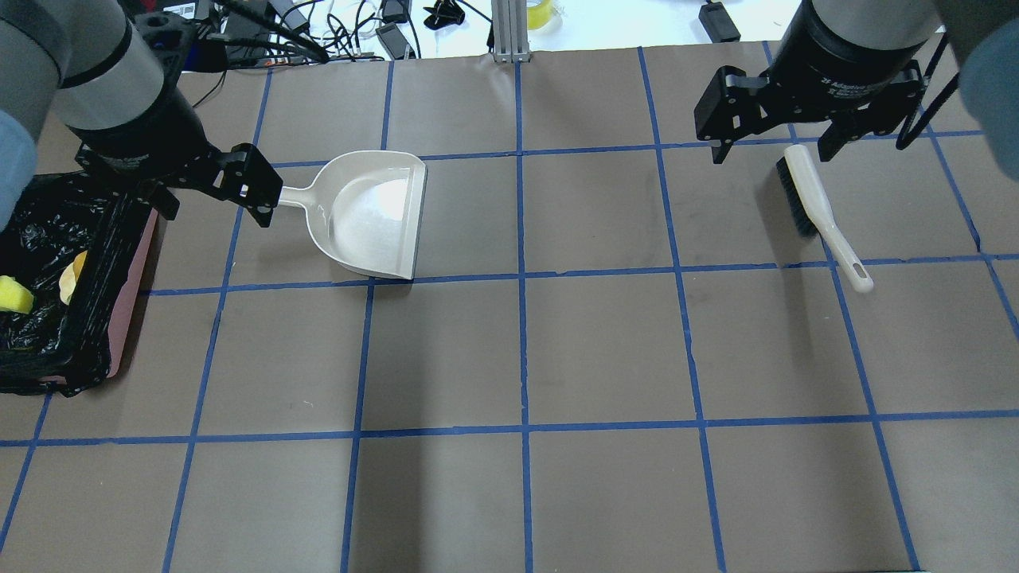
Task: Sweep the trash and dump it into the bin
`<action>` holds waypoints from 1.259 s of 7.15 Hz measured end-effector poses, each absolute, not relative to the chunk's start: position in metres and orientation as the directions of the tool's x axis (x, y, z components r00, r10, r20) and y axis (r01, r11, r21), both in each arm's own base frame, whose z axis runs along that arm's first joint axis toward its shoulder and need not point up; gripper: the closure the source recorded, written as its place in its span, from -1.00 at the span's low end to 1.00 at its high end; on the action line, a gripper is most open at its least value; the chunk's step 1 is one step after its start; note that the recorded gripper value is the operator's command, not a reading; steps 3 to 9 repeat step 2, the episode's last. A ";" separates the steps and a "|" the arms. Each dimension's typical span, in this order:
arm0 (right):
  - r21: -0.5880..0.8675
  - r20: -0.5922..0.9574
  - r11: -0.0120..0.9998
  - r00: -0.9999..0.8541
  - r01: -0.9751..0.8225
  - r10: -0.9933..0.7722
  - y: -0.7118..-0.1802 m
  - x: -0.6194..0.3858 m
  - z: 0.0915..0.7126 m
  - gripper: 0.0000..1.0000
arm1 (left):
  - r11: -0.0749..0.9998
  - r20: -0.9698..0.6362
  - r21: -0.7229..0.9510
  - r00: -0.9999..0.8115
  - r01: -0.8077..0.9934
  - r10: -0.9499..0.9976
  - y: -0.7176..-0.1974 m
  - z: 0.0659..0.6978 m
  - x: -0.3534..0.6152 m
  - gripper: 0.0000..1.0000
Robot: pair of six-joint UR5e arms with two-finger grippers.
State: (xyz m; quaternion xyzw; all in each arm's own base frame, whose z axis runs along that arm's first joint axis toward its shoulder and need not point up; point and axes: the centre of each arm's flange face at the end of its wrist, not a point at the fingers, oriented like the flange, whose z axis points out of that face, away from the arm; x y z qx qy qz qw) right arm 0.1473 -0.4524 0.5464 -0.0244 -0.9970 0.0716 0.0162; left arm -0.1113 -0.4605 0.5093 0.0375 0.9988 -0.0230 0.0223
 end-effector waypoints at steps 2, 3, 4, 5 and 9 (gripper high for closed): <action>-0.143 0.029 0.989 -0.998 0.045 0.050 -0.452 0.148 0.546 -1.00 | 0.996 0.050 -0.077 -0.997 0.047 0.051 -0.464 0.517 -0.113 -1.00; -0.143 0.029 0.989 -0.998 0.045 0.050 -0.452 0.148 0.546 -1.00 | 0.996 0.050 -0.077 -0.997 0.047 0.051 -0.464 0.517 -0.113 -1.00; -0.143 0.029 0.989 -0.998 0.045 0.050 -0.452 0.148 0.546 -1.00 | 0.996 0.050 -0.077 -0.997 0.047 0.051 -0.464 0.517 -0.113 -1.00; -0.143 0.029 0.989 -0.998 0.045 0.050 -0.452 0.148 0.546 -1.00 | 0.996 0.050 -0.077 -0.997 0.047 0.051 -0.464 0.517 -0.113 -1.00; -0.143 0.029 0.989 -0.998 0.045 0.050 -0.452 0.148 0.546 -1.00 | 0.996 0.050 -0.077 -0.997 0.047 0.051 -0.464 0.517 -0.113 -1.00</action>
